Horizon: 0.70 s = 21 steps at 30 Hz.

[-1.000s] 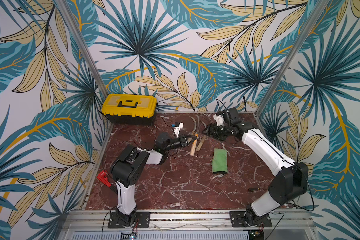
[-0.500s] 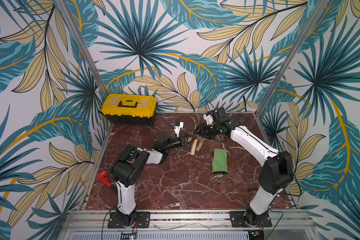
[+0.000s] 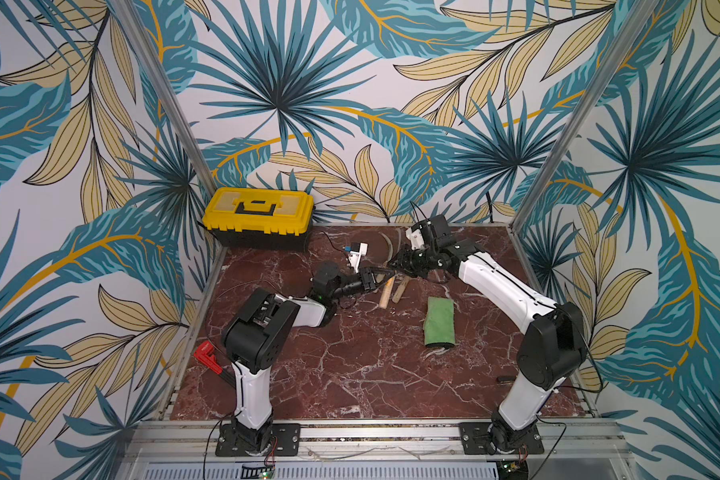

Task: Wipe small sickles with rags
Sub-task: Adjust the small sickle.

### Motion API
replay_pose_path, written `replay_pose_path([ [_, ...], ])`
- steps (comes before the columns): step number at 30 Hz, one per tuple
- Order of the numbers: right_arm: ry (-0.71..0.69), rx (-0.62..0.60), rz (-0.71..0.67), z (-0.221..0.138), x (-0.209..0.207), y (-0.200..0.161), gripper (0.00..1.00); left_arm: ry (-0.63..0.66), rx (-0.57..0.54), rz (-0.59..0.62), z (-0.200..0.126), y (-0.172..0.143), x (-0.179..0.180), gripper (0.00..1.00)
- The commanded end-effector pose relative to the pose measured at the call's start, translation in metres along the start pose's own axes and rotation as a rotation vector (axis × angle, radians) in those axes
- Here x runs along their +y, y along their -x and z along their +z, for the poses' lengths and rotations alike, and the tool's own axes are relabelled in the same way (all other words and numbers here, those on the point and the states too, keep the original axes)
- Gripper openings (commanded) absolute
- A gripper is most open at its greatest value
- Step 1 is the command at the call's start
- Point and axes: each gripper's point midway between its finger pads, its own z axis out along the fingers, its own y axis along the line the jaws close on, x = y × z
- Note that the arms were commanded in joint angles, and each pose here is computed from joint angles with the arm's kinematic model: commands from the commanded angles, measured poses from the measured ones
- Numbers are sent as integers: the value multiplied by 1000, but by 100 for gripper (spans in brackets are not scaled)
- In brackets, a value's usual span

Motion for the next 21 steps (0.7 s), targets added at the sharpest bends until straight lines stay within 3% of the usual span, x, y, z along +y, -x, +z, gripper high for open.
replay_pose_path([
  [1,-17,-111,54,-16,1,16,9,-33,9,51,4,0,-15,31],
  [8,-23,-189,87,-26,7,32,9,-34,20,43,6,-6,-16,31],
  [21,-23,-223,77,-26,22,35,8,-33,30,22,15,-9,-10,31],
])
